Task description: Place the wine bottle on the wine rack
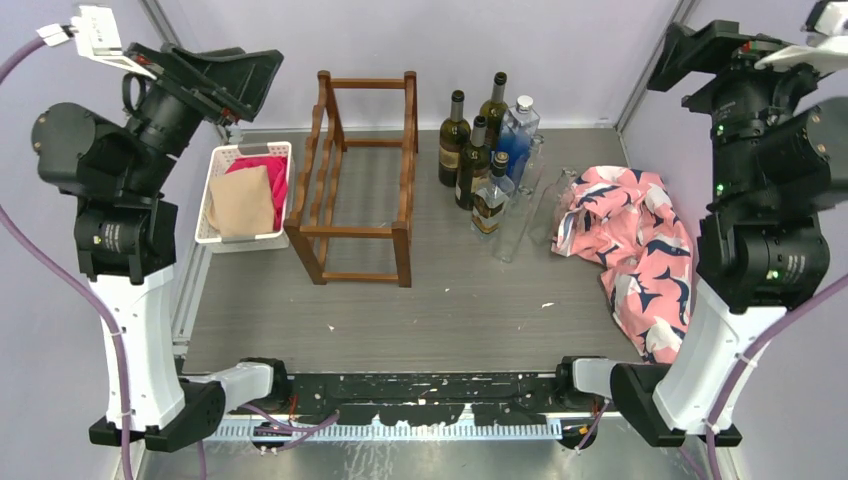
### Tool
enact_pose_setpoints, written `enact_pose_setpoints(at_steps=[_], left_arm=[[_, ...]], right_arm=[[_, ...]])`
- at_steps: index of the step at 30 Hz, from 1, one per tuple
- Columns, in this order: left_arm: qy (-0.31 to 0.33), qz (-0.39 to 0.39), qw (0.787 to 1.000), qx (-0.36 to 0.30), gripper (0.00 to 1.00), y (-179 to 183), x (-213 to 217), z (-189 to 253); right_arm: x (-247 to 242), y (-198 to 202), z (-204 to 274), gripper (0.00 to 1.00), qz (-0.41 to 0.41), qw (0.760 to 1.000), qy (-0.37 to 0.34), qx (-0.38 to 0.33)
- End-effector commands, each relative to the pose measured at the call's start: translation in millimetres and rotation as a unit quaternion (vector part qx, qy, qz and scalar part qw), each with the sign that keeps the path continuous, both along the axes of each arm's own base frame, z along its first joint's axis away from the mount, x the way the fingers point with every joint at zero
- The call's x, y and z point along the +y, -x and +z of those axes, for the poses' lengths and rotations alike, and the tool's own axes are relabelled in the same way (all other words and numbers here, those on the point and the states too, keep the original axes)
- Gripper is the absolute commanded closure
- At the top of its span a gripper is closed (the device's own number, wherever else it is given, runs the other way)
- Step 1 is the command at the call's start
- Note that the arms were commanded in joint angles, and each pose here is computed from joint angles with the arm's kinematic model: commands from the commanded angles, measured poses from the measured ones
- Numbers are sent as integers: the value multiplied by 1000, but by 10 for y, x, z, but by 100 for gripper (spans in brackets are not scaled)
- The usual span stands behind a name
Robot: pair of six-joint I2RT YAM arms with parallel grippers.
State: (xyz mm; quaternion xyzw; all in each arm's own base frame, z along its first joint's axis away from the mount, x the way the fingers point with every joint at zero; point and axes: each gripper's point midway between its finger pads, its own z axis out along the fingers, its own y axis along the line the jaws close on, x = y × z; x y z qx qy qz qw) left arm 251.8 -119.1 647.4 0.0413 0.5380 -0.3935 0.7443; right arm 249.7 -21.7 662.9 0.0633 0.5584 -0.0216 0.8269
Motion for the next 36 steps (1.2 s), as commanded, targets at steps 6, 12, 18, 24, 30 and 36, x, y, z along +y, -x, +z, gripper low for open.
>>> enact_pose_setpoints(at_steps=[6, 12, 18, 24, 30, 36], left_arm=[[-7, 31, 990, 138, 1, -321, 157, -772], [-44, 22, 975, 217, 1, -402, 22, -1168], [-151, 38, 943, 293, 1, -435, -354, -1594], [-189, 5, 943, 275, 0, -360, -666, -1873], [-174, -36, 946, 272, 0, -297, -872, -2140], [-183, -58, 941, 277, 1, -336, -990, -2229]], right_arm=[[-113, -567, -631, 0, -15, 992, -29, 118], [229, -888, -1256, 0, 78, 974, 28, 212], [634, -982, -1869, 0, 198, 932, 81, 294], [851, -979, -2264, 0, 264, 901, 88, 333], [1073, -812, -2568, 0, 343, 862, 118, 355], [1254, -706, -2901, 0, 416, 820, 134, 369]])
